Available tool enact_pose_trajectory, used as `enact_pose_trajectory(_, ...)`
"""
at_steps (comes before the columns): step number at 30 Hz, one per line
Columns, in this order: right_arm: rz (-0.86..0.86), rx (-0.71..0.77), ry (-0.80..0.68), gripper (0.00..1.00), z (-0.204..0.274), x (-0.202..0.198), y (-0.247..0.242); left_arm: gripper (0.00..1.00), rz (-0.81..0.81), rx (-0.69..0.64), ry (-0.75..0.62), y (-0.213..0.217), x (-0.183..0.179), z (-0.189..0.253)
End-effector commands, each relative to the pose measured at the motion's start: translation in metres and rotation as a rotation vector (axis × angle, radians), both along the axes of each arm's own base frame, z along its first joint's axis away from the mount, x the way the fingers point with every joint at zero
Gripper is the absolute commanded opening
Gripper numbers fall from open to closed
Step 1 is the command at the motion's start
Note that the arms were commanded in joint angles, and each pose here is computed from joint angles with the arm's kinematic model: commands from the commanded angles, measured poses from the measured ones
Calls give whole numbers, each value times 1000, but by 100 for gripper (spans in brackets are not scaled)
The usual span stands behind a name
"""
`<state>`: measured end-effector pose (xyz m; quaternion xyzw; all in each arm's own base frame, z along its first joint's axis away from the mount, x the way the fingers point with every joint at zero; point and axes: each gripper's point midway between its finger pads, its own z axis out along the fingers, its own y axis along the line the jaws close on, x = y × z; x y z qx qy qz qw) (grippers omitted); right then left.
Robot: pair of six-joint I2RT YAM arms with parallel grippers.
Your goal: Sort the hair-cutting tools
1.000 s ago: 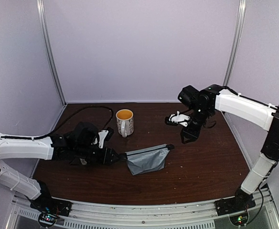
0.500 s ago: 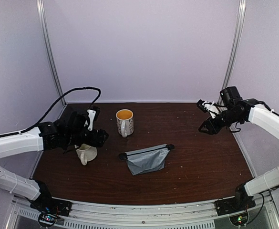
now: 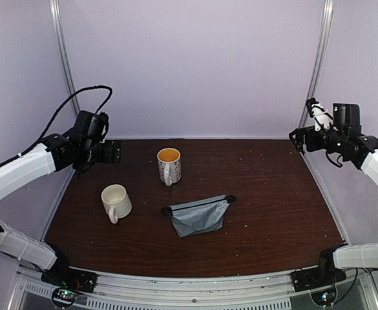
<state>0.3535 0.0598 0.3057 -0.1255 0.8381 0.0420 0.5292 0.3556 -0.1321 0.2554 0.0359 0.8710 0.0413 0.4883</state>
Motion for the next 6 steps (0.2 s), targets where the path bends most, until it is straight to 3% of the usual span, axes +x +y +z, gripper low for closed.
enact_pose_trajectory(1, -216, 45, -162, 100, 43, 0, -35, 98, 115, 37, 37, 22, 5, -4)
enact_pose_trajectory(6, -216, 72, -176, 100, 40, -4, -34, 98, 137, 1, -33, 28, 2, 12)
